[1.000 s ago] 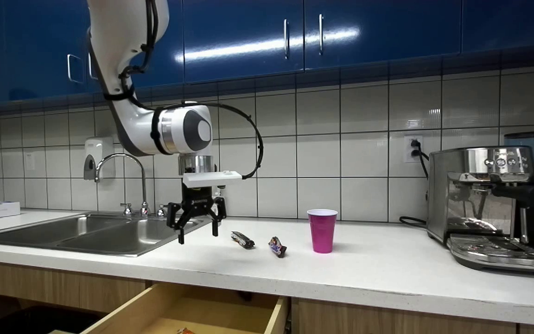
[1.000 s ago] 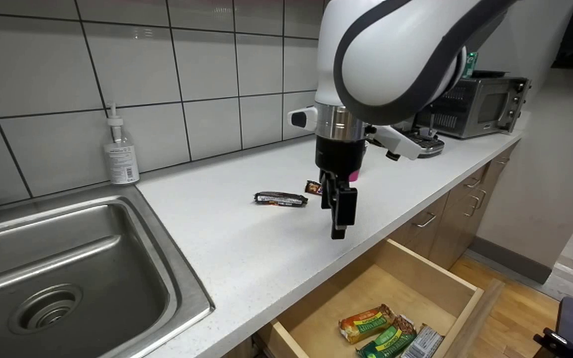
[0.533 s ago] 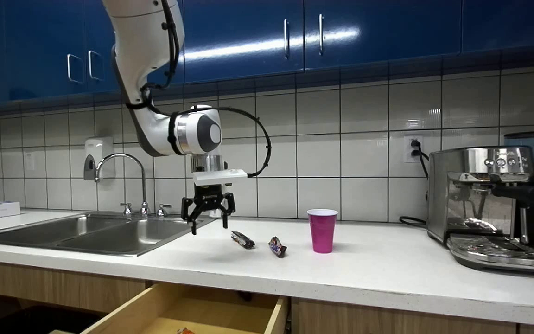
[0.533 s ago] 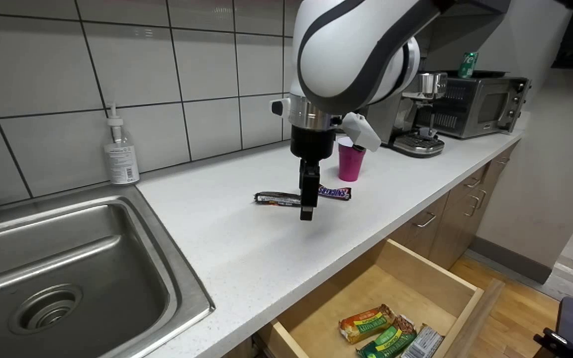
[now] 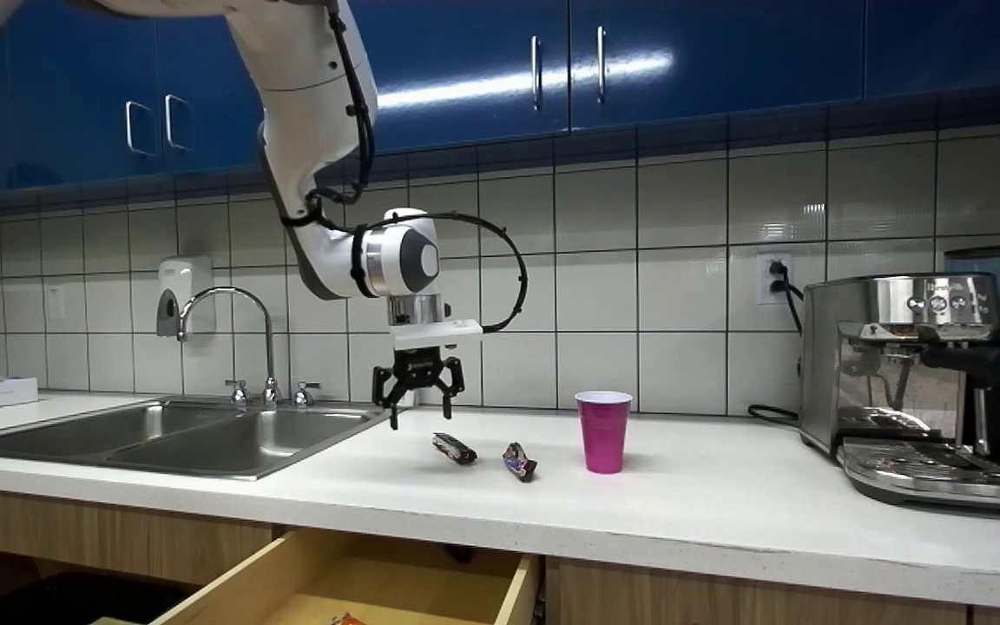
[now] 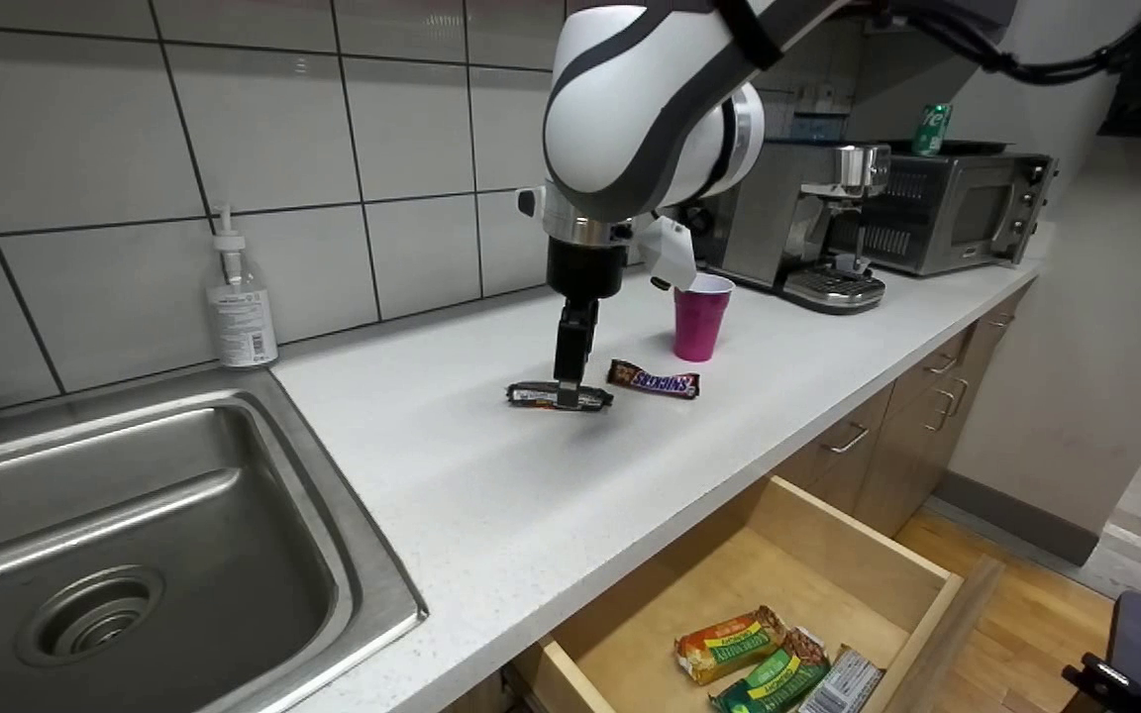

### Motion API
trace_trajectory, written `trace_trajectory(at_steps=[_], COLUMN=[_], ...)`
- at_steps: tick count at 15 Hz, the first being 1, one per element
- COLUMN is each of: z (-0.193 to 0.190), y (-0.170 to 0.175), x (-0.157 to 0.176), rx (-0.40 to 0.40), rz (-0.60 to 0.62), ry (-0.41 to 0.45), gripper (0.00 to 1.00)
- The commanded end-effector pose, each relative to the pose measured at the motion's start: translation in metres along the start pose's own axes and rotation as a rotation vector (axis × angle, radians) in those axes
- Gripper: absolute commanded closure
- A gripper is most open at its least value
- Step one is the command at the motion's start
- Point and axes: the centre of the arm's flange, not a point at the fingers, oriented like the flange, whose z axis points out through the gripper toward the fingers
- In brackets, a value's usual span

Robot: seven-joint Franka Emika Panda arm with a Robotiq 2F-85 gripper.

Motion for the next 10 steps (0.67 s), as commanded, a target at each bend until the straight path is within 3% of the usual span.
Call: trace_trajectory(at_steps=[1,10], z=[0.003,0.026], y=[0.033,0.067], x=[0.019,0.025], rx=[0.015,0.041], rz=[0.030,0.069], ry=[-0.025,-0.061], gripper=[0.00,0.00])
